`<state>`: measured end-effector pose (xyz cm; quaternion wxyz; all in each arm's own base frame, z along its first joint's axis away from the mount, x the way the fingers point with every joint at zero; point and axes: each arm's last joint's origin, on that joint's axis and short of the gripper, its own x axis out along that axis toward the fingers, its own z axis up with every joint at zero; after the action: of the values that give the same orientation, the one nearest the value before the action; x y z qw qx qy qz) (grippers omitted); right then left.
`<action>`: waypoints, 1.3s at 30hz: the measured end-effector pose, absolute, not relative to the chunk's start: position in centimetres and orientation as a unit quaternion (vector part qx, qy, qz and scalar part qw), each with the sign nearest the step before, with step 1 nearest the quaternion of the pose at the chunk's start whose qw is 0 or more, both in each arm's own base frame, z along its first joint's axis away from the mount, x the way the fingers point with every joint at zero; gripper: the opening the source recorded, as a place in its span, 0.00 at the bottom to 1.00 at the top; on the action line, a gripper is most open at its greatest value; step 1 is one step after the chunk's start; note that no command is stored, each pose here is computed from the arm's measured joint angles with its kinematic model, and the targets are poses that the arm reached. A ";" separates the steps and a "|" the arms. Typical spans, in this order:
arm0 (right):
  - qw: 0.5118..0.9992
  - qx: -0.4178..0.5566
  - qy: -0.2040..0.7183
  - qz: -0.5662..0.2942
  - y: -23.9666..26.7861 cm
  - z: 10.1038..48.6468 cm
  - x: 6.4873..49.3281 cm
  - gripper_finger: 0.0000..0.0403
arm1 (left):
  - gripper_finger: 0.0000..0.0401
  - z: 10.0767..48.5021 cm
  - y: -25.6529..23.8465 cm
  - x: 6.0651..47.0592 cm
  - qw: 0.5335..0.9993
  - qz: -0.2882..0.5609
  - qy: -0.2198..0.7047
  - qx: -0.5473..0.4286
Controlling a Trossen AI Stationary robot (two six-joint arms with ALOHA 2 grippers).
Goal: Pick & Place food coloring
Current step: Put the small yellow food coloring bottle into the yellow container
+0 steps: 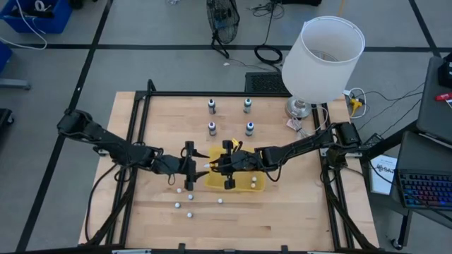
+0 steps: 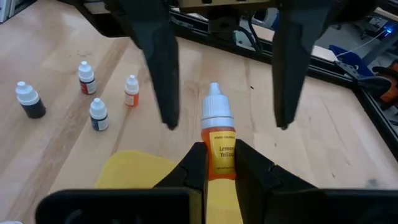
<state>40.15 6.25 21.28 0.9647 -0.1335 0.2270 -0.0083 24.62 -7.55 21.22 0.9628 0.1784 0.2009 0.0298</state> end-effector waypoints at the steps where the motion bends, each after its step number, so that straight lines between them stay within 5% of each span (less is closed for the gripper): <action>1: 0.965 -0.133 0.227 -0.008 6.3 21.3 40.2 0.10 | 0.61 21.2 -7.5 24.6 0.963 0.030 0.201 0.178; 10: 0.969 -0.131 0.209 0.016 6.4 21.6 40.3 0.10 | 0.43 21.2 -7.5 24.6 0.965 0.032 0.202 0.166; 39: 0.968 -0.136 0.208 0.016 6.4 21.6 40.3 0.10 | 0.35 20.8 -7.5 24.4 0.957 0.034 0.222 0.184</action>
<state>40.28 6.45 21.63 0.9685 -0.1361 0.2080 0.0163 24.37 -7.55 20.78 0.9569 0.1835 0.2224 0.0338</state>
